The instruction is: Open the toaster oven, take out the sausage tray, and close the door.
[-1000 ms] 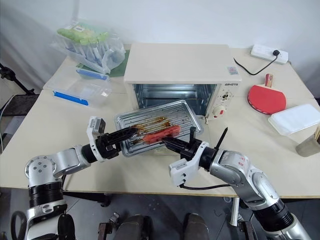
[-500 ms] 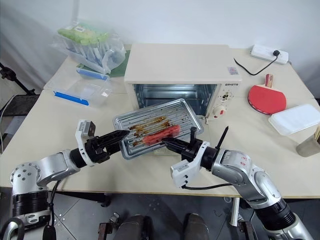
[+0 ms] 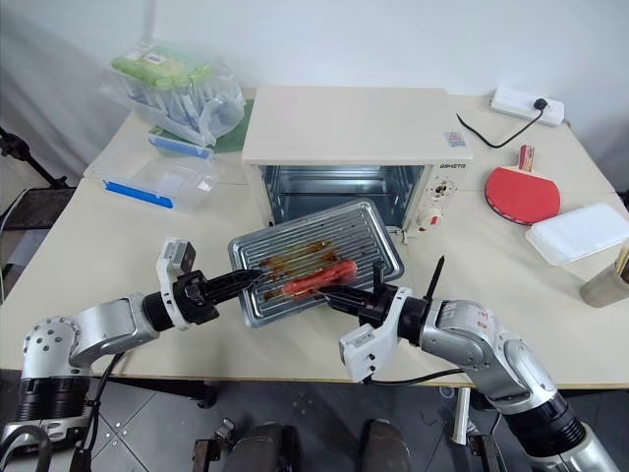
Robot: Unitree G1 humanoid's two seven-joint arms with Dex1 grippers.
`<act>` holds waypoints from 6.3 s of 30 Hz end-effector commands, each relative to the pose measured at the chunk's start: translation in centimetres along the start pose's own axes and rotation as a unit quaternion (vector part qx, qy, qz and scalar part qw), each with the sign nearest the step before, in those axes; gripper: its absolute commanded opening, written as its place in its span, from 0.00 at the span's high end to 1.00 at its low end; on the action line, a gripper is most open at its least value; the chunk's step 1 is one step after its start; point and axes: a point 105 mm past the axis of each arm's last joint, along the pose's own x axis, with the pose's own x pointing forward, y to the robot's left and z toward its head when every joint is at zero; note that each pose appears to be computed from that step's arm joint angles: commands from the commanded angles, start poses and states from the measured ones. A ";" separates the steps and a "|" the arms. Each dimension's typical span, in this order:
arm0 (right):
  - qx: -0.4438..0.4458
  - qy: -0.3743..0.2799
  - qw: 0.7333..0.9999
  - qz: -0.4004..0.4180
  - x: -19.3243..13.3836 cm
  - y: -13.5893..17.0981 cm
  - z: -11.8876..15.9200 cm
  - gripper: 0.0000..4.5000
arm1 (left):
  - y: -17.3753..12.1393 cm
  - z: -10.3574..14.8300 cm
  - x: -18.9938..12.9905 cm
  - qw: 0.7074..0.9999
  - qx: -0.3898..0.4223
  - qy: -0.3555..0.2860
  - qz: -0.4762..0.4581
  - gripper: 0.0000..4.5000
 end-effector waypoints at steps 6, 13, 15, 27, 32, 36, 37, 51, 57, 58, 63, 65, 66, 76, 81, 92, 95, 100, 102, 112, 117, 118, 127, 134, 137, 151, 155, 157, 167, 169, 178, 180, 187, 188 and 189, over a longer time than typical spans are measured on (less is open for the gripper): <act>0.000 -0.038 0.999 -0.014 0.2 -1.1 1.1 1.00 | -0.3 -0.8 -0.4 1.000 0.001 -0.003 -0.003 1.00; 0.036 -0.058 0.998 0.000 0.7 -1.1 1.3 0.71 | -0.2 -0.8 -0.2 1.000 -0.007 -0.004 -0.005 1.00; 0.052 -0.065 0.996 0.014 0.6 -1.0 1.2 0.56 | -0.2 -0.8 -0.2 1.000 -0.008 -0.007 -0.010 1.00; 0.166 -0.102 0.977 0.085 -0.5 -1.6 1.1 0.01 | 1.0 -1.3 -1.2 0.999 -0.041 -0.024 -0.004 1.00; 0.197 -0.101 0.969 0.109 -0.8 -2.1 0.6 0.01 | 1.5 -1.8 -1.8 0.999 -0.046 -0.021 0.009 1.00; 0.269 -0.105 0.946 0.149 -2.1 -2.5 0.2 0.01 | 1.5 -2.2 -2.5 0.999 -0.044 -0.017 0.011 1.00; 0.300 -0.111 0.933 0.165 -2.8 -2.6 0.1 0.01 | 1.4 -2.4 -2.9 0.999 -0.045 -0.014 0.011 1.00; 0.449 -0.002 0.870 0.205 -9.2 -3.6 -8.5 0.01 | 0.7 -5.6 -7.0 0.995 -0.043 -0.092 0.012 1.00; 0.472 0.040 0.861 0.186 -10.5 -1.9 -12.3 0.34 | 0.4 -6.6 -8.8 0.981 -0.047 -0.184 0.023 1.00; 0.476 0.055 0.858 0.185 -10.8 -1.3 -13.1 0.42 | 0.4 -6.7 -9.2 0.978 -0.049 -0.202 0.030 1.00; 0.479 0.086 0.850 0.200 -11.3 0.4 -14.6 0.80 | 0.2 -7.1 -10.1 0.966 -0.053 -0.249 0.042 1.00; 0.482 0.092 0.848 0.200 -11.1 1.0 -15.1 0.93 | 0.3 -7.1 -10.8 0.959 -0.056 -0.272 0.050 1.00; 0.482 0.094 0.848 0.201 -11.0 1.2 -15.2 0.99 | 0.3 -7.1 -10.9 0.956 -0.056 -0.282 0.054 1.00; 0.495 0.073 0.842 0.203 -9.5 2.3 -15.0 0.99 | 0.4 -7.4 -12.7 0.936 -0.064 -0.339 0.074 1.00; 0.512 0.040 0.837 0.188 -8.3 1.8 -14.2 0.99 | 1.0 -7.1 -13.9 0.920 -0.069 -0.374 0.090 1.00; 0.525 0.018 0.834 0.170 -7.9 0.6 -13.3 0.99 | 1.8 -6.4 -17.1 0.896 -0.068 -0.424 0.114 1.00; 0.521 0.017 0.838 0.162 -8.0 -0.3 -13.3 0.99 | 2.2 -6.5 -17.8 0.890 -0.075 -0.433 0.121 1.00; 0.508 -0.001 0.852 0.124 -7.7 -3.8 -13.6 0.99 | 2.8 -7.2 -17.9 0.891 -0.094 -0.428 0.121 1.00; 0.500 -0.008 0.858 0.115 -7.4 -4.9 -13.7 0.99 | 2.9 -7.2 -17.6 0.895 -0.098 -0.419 0.119 1.00; 0.475 -0.019 0.875 0.096 -6.7 -8.0 -14.3 0.99 | 3.3 -7.3 -16.5 0.917 -0.110 -0.367 0.112 1.00; 0.468 -0.025 0.879 0.086 -6.5 -9.0 -13.9 0.99 | 3.3 -8.0 -14.7 0.950 -0.118 -0.270 0.103 1.00; 0.470 -0.028 0.878 0.091 -6.6 -9.0 -13.7 0.99 | 3.3 -8.1 -14.4 0.955 -0.120 -0.251 0.103 1.00; 0.497 0.016 0.856 0.141 -8.7 -5.1 -12.2 0.99 | 3.3 -6.0 -10.9 0.986 -0.095 -0.102 0.087 1.00; 0.512 0.012 0.847 0.140 -9.3 -3.5 -10.2 0.99 | 2.8 -3.7 -6.8 0.996 -0.065 0.006 0.067 1.00; 0.515 0.008 0.847 0.134 -9.3 -3.4 -9.6 0.99 | 2.7 -3.1 -5.9 0.996 -0.061 0.028 0.066 1.00; 0.562 -0.069 0.820 0.078 -12.5 -0.7 -8.0 0.99 | 3.8 -0.8 2.4 0.982 -0.050 0.169 0.071 1.00; 0.573 -0.058 0.813 0.083 -13.6 0.4 -8.1 0.91 | 3.7 -0.3 4.2 0.979 -0.052 0.184 0.065 1.00; 0.576 -0.052 0.812 0.081 -13.9 0.6 -8.4 0.80 | 3.6 -0.1 4.8 0.979 -0.054 0.187 0.062 1.00; 0.571 -0.021 0.818 0.060 -14.8 0.8 -9.4 0.07 | 4.8 -0.7 6.9 0.972 -0.060 0.212 0.085 1.00; 0.571 -0.019 0.818 0.059 -14.8 0.8 -9.5 0.00 | 5.0 -0.7 6.7 0.971 -0.059 0.214 0.093 1.00; 0.569 -0.018 0.820 0.058 -14.5 0.6 -9.7 0.00 | 6.9 -0.7 6.3 0.963 -0.051 0.215 0.152 0.53; 0.568 -0.018 0.821 0.058 -14.5 0.5 -9.9 0.00 | 7.7 -0.3 6.0 0.960 -0.043 0.208 0.181 0.43; 0.565 -0.015 0.823 0.061 -14.3 0.4 -10.1 0.00 | 7.8 1.3 3.4 0.951 -0.020 0.200 0.233 0.02; 0.565 -0.015 0.823 0.062 -14.3 0.4 -10.2 0.00 | 7.4 1.9 2.5 0.951 -0.005 0.196 0.239 0.00; 0.565 -0.015 0.822 0.065 -14.3 0.5 -10.2 0.00 | 7.0 2.5 1.5 0.950 0.009 0.190 0.246 0.00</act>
